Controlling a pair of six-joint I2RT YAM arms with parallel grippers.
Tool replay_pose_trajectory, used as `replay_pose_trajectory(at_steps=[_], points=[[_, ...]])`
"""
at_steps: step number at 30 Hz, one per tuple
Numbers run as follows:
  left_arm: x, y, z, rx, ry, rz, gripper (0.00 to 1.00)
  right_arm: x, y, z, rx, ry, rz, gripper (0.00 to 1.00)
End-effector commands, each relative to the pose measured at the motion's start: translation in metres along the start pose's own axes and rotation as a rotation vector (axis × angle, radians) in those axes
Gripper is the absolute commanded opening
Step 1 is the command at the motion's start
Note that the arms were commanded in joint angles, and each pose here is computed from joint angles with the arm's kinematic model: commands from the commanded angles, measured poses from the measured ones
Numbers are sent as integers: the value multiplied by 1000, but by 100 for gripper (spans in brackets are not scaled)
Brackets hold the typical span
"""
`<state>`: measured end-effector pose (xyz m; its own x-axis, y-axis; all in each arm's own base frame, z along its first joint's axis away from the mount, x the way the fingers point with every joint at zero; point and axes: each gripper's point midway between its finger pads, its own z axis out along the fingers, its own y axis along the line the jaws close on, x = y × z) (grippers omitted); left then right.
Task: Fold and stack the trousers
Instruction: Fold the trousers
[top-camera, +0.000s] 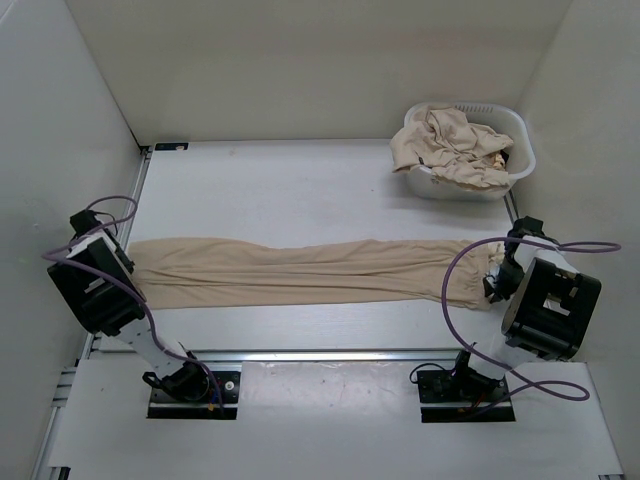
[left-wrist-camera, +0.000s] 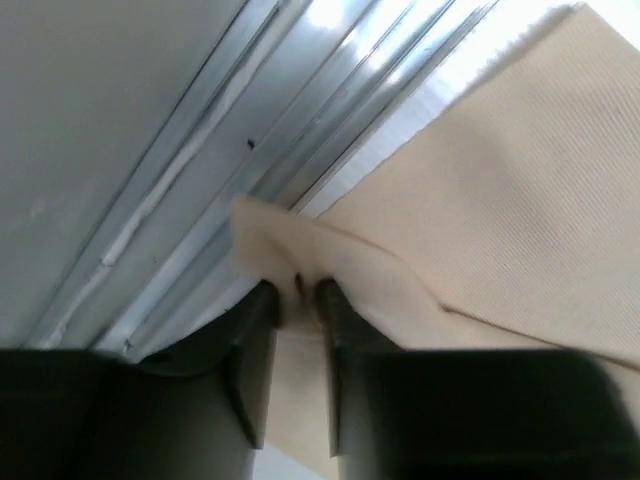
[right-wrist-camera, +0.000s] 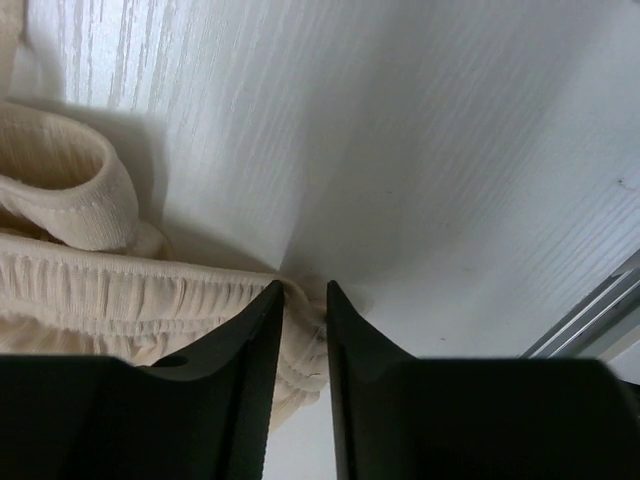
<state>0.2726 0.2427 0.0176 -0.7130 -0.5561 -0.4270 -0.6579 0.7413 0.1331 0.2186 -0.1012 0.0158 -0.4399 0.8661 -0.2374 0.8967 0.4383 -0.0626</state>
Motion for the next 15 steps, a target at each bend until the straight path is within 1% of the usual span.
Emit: replay_pose_trajectory(at_steps=[1, 2, 4, 7, 8, 10, 11, 12, 14, 15], points=[[5, -5, 7, 8, 16, 16, 31, 3, -12, 5, 59, 0, -9, 27], [9, -5, 7, 8, 26, 18, 14, 1, -14, 5, 68, -8, -9, 25], [15, -4, 4, 8, 27, 18, 14, 3, -15, 5, 74, -1, -11, 24], [17, -3, -4, 8, 12, 16, 14, -3, -14, 1, 75, -15, -20, 16], [15, -3, -6, 8, 3, 14, 14, -3, -14, 1, 75, -15, -29, 11], [15, 4, -13, -9, -14, 3, 14, -6, -16, -3, 81, -9, -20, 6], [12, 6, -17, -18, -28, 1, 14, -8, -19, -7, 79, -14, -8, 2], [5, 12, -25, -24, -59, -15, 14, -13, -16, -13, 60, -37, -10, 0], [3, 18, -32, -37, -82, -27, 14, -19, -25, -19, 64, -41, 14, 0], [-4, 19, -42, -38, -117, -33, 14, -26, -26, -26, 51, -61, 20, 0]])
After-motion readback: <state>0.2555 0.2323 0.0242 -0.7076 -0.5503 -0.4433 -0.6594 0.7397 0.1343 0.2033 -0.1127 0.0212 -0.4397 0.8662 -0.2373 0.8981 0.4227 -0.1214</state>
